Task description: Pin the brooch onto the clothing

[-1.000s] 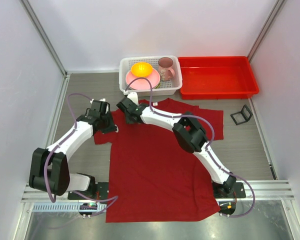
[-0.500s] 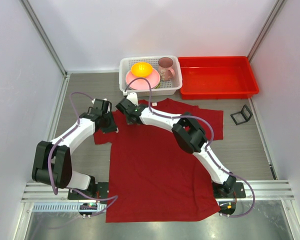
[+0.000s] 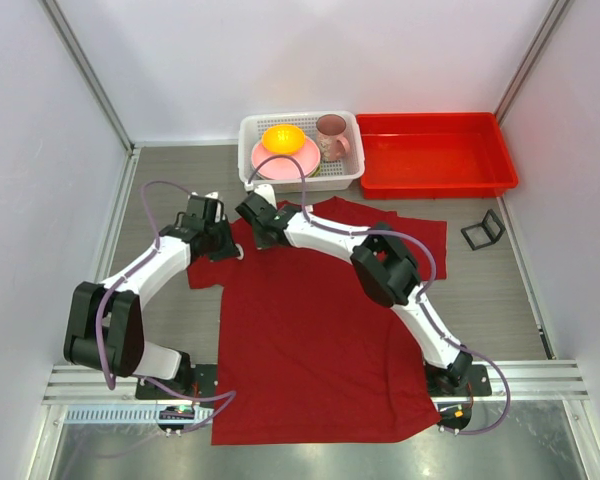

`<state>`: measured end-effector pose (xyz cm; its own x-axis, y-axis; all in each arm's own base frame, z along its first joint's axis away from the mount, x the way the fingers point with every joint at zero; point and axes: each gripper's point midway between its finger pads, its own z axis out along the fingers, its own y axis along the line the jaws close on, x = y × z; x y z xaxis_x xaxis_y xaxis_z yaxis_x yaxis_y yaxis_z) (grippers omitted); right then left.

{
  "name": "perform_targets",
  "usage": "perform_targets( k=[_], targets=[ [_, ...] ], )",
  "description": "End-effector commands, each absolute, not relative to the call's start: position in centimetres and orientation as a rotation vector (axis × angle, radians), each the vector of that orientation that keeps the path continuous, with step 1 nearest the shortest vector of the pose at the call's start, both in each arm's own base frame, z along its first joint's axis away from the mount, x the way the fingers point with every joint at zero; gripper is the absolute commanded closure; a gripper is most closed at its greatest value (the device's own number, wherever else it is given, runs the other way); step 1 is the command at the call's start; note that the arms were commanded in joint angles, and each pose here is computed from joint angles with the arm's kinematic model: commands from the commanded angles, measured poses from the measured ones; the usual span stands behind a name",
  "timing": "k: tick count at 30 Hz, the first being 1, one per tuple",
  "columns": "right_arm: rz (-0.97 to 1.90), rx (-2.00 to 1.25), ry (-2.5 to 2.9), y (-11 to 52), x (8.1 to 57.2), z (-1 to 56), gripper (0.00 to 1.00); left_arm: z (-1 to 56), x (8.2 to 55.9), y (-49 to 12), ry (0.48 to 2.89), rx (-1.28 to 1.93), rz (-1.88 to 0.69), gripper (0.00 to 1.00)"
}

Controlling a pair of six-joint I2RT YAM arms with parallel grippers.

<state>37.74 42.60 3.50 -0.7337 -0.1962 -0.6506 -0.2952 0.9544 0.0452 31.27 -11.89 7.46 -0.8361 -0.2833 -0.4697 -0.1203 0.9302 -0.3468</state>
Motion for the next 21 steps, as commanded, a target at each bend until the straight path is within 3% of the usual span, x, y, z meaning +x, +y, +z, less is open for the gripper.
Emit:
perform_targets(
  k=[1, 21],
  targets=[
    [0.404, -0.315, 2.353, 44.0, 37.8, 10.0, 0.99, 10.1, 33.6, -14.4, 2.42, -0.13, -0.527, 1.0],
    [0.665, -0.204, 2.41, 44.0, 37.3, 12.4, 0.99, 9.3, 36.0, -15.5, 2.391, -0.125, -0.51, 1.0]
  ],
)
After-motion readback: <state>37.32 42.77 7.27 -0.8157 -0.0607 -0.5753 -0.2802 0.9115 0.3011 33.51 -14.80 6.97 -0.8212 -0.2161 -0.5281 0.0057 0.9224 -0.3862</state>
